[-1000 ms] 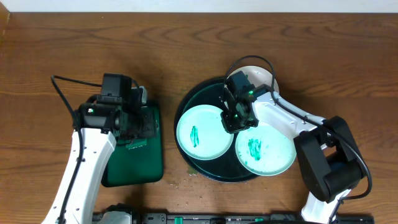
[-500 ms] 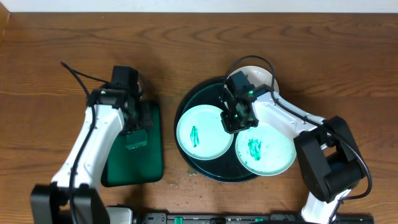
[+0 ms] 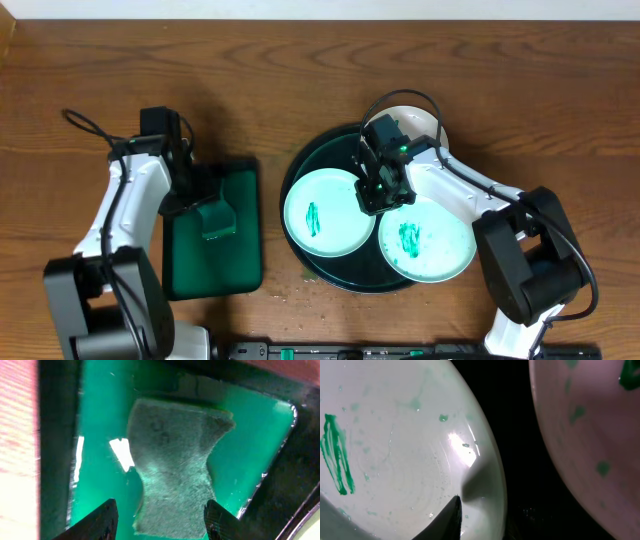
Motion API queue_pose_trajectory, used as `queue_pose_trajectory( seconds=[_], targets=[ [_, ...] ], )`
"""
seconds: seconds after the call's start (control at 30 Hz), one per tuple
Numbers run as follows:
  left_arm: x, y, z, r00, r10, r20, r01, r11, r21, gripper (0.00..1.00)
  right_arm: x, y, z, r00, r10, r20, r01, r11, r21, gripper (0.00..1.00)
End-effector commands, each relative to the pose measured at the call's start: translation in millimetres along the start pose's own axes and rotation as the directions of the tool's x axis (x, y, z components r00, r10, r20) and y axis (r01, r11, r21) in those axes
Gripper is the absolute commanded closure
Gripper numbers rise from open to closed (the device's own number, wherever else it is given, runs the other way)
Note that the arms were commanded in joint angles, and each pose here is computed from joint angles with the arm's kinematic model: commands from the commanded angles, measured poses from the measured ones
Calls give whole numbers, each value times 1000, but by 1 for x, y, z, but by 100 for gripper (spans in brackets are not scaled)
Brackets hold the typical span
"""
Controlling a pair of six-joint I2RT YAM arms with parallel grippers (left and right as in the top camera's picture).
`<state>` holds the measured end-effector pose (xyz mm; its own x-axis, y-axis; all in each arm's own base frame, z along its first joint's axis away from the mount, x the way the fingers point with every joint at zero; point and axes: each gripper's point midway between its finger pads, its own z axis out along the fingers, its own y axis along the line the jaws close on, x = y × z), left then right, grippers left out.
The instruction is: Clean dirty plates on tray and stack at the side
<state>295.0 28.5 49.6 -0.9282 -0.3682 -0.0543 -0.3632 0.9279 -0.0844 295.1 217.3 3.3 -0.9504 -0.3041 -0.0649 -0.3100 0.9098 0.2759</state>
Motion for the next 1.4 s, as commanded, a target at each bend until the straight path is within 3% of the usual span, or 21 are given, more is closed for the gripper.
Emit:
queue_pose_trajectory(
  seconds=[0.0, 0.13, 0.33, 0.47, 0.67, 0.77, 0.83, 0.9, 0.93, 0.97, 1.0, 1.03, 1.37],
  targets=[
    [3, -2, 12, 998, 30, -50, -29, 999, 17, 43, 12, 4, 9, 999, -9, -52, 8, 1000, -19, 75],
    [8, -7, 26, 994, 39, -98, -34, 998, 46, 44, 11, 4, 9, 999, -9, -52, 8, 1000, -19, 74],
    [7, -8, 40, 992, 37, -121, -31, 998, 51, 53, 12, 4, 9, 999, -8, -52, 7, 1000, -19, 74],
    [3, -9, 41, 994, 37, -107, -32, 998, 54, 65, 12, 4, 9, 999, -8, -53, 7, 1000, -19, 74],
    [0, -10, 42, 995, 37, -95, -32, 998, 56, 58, 13, 4, 9, 998, -7, -56, 6, 1000, -19, 73],
    [-2, -10, 42, 995, 38, -90, -33, 998, 58, 87, 14, 4, 9, 998, -6, -62, 5, 1000, -17, 74],
    [-4, -11, 42, 996, 38, -80, -33, 997, 64, 83, 15, 3, 9, 998, -5, -64, 4, 1000, -17, 74],
    [-4, -11, 42, 996, 35, -79, -30, 998, 63, 59, 15, 3, 9, 998, -4, -66, 3, 1000, -16, 73],
    [-4, -11, 42, 996, 35, -82, -30, 998, 63, 54, 15, 3, 9, 998, -4, -66, 3, 1000, -16, 73],
    [-3, -11, 42, 996, 35, -86, -30, 998, 62, 60, 15, 3, 9, 998, -5, -66, 4, 1000, -16, 73],
    [-2, -11, 42, 996, 35, -88, -30, 998, 61, 86, 15, 3, 9, 998, -5, -66, 4, 1000, -16, 73],
    [-2, -11, 42, 995, 34, -91, -29, 998, 61, 93, 15, 3, 9, 998, -4, -66, 3, 1000, -16, 73],
    [-4, -12, 30, 998, 35, -59, -31, 997, 67, 93, 15, 3, 9, 998, -5, -66, 3, 1000, -16, 74]
  ],
)
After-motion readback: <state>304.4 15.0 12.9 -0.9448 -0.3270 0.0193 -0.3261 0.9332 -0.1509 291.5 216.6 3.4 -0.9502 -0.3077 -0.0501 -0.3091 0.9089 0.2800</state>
